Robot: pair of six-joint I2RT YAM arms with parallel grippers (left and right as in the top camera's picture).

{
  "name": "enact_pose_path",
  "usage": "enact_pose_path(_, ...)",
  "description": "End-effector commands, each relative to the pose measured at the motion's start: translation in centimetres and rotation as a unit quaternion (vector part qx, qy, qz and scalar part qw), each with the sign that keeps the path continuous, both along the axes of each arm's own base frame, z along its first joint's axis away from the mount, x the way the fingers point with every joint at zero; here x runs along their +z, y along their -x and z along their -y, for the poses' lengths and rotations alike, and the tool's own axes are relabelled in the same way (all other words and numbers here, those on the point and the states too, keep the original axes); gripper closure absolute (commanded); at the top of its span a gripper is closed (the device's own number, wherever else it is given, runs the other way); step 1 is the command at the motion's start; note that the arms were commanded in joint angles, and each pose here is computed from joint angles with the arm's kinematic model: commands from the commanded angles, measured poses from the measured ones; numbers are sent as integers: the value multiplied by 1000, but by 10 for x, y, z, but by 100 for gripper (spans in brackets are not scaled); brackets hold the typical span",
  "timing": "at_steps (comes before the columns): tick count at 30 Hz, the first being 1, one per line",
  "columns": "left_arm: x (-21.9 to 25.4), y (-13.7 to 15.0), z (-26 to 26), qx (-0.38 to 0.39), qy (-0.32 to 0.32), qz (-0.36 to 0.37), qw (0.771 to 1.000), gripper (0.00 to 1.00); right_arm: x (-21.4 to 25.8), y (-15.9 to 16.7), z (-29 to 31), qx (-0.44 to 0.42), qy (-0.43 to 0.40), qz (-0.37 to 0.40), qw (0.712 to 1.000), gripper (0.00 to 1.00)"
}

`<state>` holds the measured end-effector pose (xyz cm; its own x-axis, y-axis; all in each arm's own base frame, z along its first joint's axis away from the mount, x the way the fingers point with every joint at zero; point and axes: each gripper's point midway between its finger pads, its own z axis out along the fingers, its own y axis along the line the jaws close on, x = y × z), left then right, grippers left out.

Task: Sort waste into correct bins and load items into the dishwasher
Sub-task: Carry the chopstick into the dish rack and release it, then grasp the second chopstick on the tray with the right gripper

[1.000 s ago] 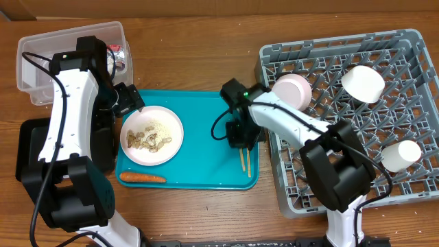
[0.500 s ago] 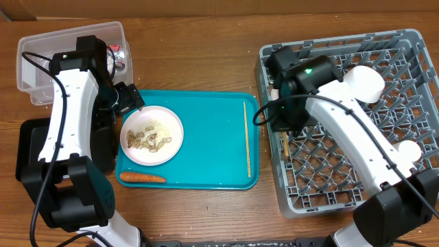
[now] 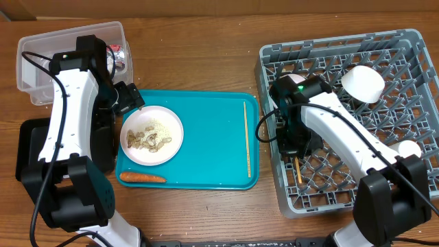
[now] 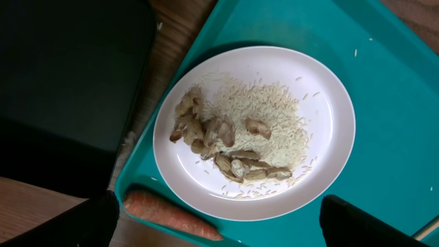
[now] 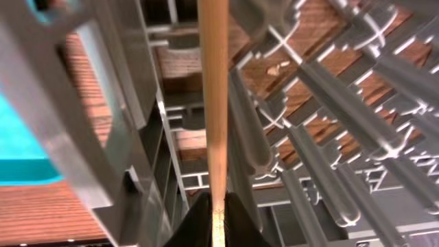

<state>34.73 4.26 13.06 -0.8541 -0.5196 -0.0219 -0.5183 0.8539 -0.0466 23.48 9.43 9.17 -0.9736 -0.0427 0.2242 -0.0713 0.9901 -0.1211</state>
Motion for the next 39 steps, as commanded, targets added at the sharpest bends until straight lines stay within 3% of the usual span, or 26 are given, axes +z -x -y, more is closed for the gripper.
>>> enact_pose_path(1,16,-4,3,-16,1,28,999,5,0,-3,0,1,1,7,1000,76)
enact_pose_path(3,16,-5,3,-16,0,30,999,5,3,-9,-3,1,-4,17,1000,71)
enact_pose_path(9,16,-6,3,-16,0,31,999,4,45,-47,-22,-2,-45,95,994,70)
enact_pose_path(13,16,-6,3,-16,0,31,999,5,88,-90,-74,3,-174,180,968,65)
enact_pose_path(16,16,-5,3,-16,0,31,999,5,96,-104,-99,15,-226,206,952,63)
enact_pose_path(22,16,-5,3,-16,0,31,999,4,57,-97,-116,34,-207,167,963,60)
enact_pose_path(27,16,-6,3,-16,0,31,999,5,9,-90,-115,28,-129,133,982,58)
enact_pose_path(39,16,-5,3,-16,0,31,999,5,-73,-70,-126,44,-69,53,995,57)
